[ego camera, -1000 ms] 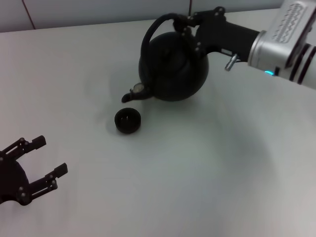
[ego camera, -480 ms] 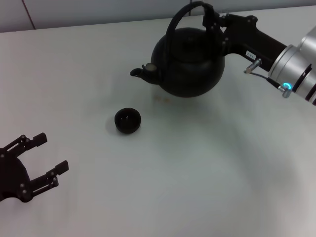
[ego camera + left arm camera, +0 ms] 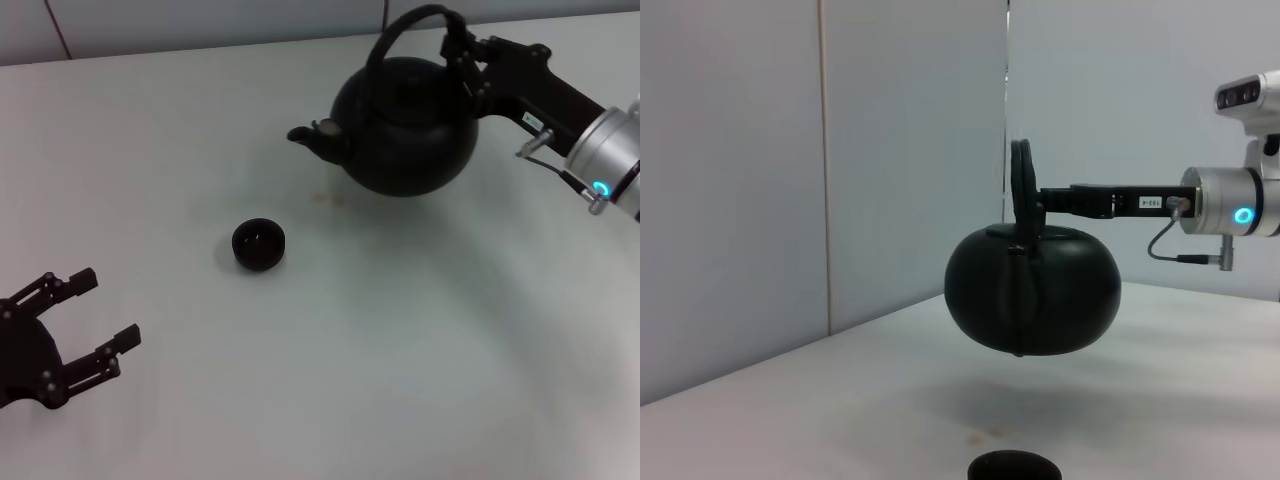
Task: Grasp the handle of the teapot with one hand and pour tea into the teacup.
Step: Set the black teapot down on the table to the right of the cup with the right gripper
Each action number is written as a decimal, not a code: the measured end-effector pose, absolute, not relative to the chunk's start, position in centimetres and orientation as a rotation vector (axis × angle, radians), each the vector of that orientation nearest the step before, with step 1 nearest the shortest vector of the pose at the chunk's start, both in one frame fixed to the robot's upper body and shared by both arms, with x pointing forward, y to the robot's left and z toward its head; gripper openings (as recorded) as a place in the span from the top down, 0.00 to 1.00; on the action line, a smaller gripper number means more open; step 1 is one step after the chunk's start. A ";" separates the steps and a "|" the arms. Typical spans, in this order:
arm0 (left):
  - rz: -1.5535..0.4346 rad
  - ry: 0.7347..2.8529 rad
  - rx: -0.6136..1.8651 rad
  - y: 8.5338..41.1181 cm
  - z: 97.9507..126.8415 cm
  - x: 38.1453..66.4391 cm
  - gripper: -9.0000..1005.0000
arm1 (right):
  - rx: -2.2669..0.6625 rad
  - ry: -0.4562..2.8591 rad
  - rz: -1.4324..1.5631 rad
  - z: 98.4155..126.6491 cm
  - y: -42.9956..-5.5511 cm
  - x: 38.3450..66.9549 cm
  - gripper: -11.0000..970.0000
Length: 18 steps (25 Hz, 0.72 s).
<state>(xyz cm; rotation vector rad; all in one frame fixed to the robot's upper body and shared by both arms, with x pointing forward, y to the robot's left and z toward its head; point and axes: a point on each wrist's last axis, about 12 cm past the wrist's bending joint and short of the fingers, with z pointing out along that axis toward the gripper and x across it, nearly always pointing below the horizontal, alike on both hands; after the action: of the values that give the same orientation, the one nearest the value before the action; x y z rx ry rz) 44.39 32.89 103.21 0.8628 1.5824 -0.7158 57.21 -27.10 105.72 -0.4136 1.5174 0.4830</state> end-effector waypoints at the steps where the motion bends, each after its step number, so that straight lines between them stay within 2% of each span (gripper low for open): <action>1: -0.716 1.583 0.863 32.9 103.2 44.4 0.20 | -0.399 1.520 0.474 105.5 -27.3 57.0 0.89; 9: -0.720 1.584 0.870 32.8 103.2 44.4 0.20 | -0.317 1.521 0.399 103.6 -28.8 54.0 0.88; 18: -0.723 1.586 0.871 32.7 103.1 44.4 0.20 | -0.310 1.519 0.360 102.8 -29.2 52.4 0.87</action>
<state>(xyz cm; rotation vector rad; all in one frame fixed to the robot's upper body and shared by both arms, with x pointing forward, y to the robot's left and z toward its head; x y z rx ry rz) 44.43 32.71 103.12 0.8710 1.5861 -0.7229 52.42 -29.16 102.78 -0.3102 1.5193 0.3604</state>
